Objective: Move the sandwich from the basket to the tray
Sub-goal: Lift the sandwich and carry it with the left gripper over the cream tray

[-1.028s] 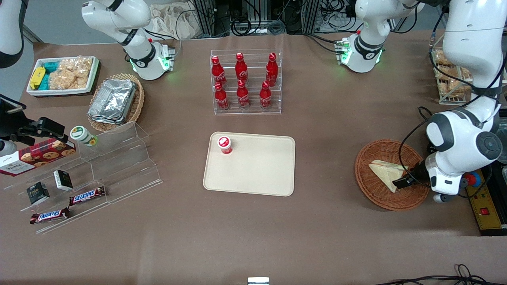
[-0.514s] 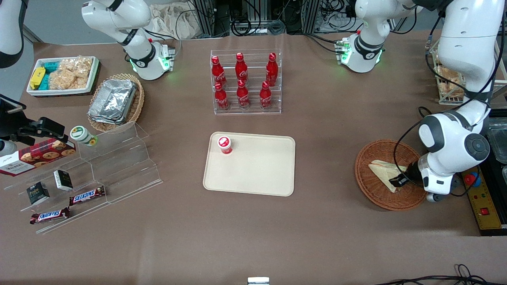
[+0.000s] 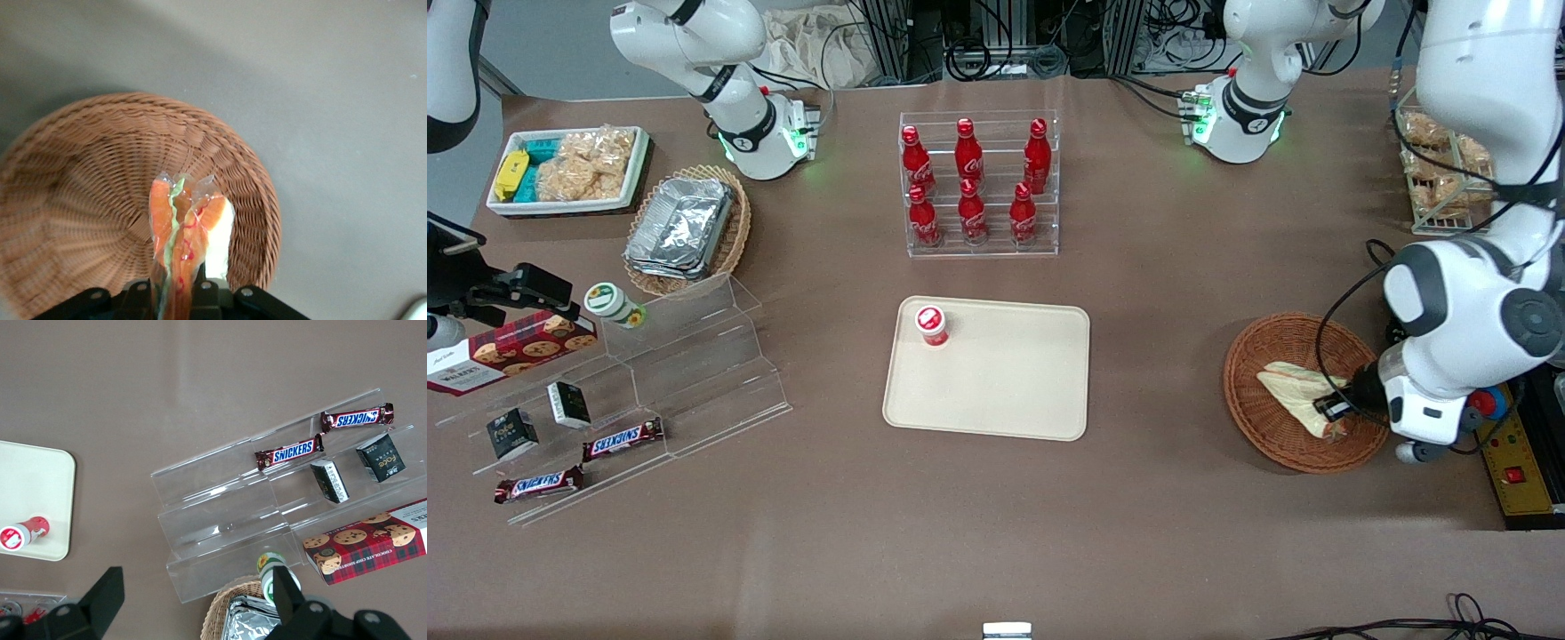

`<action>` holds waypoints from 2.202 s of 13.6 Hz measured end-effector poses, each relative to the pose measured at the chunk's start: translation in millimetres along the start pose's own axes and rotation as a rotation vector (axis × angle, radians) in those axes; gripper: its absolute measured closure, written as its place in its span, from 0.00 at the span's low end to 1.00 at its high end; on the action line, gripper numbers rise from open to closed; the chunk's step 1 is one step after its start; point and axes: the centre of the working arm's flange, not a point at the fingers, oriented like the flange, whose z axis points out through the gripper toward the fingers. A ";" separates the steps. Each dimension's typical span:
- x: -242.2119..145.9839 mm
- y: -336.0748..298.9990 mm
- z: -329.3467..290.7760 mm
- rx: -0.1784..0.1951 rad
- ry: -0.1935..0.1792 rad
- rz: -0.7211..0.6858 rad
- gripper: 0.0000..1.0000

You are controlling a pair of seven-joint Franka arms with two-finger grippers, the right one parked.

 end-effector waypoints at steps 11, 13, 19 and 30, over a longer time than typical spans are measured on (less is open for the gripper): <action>-103.3 93.2 -234.2 0.162 -0.096 0.202 0.85; -145.9 137.4 -235.7 0.179 -0.093 0.187 0.85; -256.5 255.4 -176.5 0.196 -0.131 0.161 0.85; -277.4 355.5 100.0 0.131 -0.152 0.105 0.85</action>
